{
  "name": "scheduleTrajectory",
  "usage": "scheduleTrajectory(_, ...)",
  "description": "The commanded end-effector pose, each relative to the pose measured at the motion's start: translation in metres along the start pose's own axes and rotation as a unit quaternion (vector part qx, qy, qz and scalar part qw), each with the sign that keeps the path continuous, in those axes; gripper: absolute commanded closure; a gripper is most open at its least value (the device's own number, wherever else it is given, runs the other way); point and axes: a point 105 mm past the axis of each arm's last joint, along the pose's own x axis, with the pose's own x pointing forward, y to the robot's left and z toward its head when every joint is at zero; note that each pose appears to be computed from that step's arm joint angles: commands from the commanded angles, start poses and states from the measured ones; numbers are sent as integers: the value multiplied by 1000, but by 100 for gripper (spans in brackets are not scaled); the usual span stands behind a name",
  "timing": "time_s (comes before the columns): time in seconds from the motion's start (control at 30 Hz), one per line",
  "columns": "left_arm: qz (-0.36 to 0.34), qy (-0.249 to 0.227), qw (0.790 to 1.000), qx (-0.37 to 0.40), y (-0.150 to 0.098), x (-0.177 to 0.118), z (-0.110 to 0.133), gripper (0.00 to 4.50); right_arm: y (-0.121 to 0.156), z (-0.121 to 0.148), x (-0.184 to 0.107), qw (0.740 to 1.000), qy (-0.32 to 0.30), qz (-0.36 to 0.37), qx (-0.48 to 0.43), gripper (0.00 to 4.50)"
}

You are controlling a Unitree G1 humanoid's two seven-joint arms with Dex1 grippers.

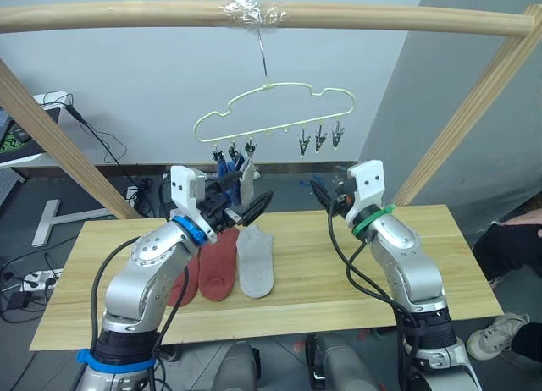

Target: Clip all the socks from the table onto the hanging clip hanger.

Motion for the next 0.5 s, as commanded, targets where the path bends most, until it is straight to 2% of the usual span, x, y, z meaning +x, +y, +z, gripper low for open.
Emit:
scheduleTrajectory(0.03, -5, -28, 999, 21, -1, 3, 14, 0, 2, 21, 7, 999, -35, -3, 4, 188)
scheduleTrajectory(0.07, -5, -29, 999, 20, -1, 2, 15, 0, 3, 21, 8, 999, -34, -1, 3, 221)
scheduleTrajectory(0.27, -2, -35, 999, 12, 0, 0, 18, 0, 10, 21, 11, 999, -35, 6, 8, 221)
scheduleTrajectory(0.5, -19, -61, 998, 19, -5, 2, 34, 0, 23, 28, 32, 999, -44, 19, 26, 221)
